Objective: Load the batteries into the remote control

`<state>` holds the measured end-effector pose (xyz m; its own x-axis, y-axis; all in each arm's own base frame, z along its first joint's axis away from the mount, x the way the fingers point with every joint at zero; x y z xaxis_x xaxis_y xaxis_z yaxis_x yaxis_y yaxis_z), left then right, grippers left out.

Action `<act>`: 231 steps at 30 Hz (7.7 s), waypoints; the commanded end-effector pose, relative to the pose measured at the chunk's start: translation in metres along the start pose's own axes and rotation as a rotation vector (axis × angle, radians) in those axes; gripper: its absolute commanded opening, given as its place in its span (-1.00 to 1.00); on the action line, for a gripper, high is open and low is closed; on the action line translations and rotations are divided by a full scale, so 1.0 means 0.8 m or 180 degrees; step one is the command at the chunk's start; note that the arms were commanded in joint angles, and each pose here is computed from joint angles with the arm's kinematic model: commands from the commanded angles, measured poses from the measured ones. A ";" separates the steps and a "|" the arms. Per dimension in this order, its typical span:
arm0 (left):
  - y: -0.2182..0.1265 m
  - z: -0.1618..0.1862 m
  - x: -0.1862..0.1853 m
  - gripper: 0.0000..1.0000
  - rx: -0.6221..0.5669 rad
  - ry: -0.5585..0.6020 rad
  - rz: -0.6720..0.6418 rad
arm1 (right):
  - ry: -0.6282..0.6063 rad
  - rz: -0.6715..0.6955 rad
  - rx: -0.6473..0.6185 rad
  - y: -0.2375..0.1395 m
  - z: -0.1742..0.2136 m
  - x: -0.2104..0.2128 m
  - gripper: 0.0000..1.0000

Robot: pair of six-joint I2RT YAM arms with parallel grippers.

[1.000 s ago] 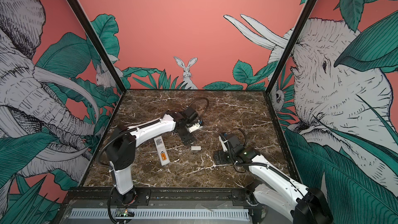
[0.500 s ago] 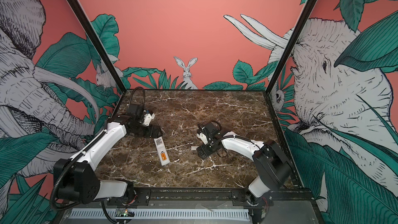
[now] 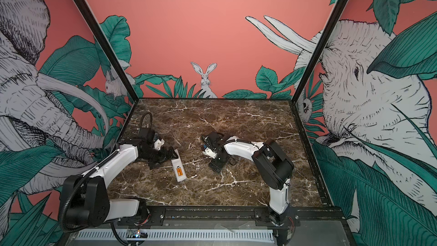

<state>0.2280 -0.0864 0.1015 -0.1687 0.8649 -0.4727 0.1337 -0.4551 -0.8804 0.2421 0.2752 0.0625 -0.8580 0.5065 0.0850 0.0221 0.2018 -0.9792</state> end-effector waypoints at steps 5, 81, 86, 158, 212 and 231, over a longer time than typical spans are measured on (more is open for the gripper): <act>0.022 0.000 0.012 0.99 -0.0059 -0.0227 0.0057 | -0.0337 0.0074 0.0202 0.005 -0.003 -0.007 0.66; 0.054 0.055 -0.099 0.99 -0.0043 0.0750 0.0026 | 0.1003 0.0032 -0.0509 -0.014 0.039 0.025 -0.49; 0.019 0.034 -0.087 0.99 -0.0323 0.0689 0.0137 | 0.1045 0.0132 -0.0357 0.000 0.041 0.019 -0.40; -0.096 0.065 -0.123 0.99 -0.0394 0.2168 0.0658 | 0.0722 0.0358 -0.1580 -0.011 -0.044 0.113 -0.52; -0.101 0.065 -0.122 0.99 -0.0462 0.2176 0.0632 | 0.0383 0.0212 -0.1205 -0.003 -0.027 0.129 -0.33; -0.104 0.064 -0.120 0.99 -0.0523 0.2179 0.0580 | 0.0401 0.0189 -0.1427 -0.042 -0.048 0.131 -0.40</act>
<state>0.1868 -0.1464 0.2180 0.5079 0.7371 -0.4457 0.2425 -0.6188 -0.7472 0.1682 0.3470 0.1009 -0.7762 0.6257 0.0777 0.3032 0.4785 -0.8241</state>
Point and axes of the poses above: each gripper's point midway between its finger pads, its own y axis out along the fingers, its own x axis along the line the jaws close on, z = x × y, the point moved 4 cm from there along -y, back along the fingers, and after that the axes turned 3 degrees about y, right-handed, at the moved point
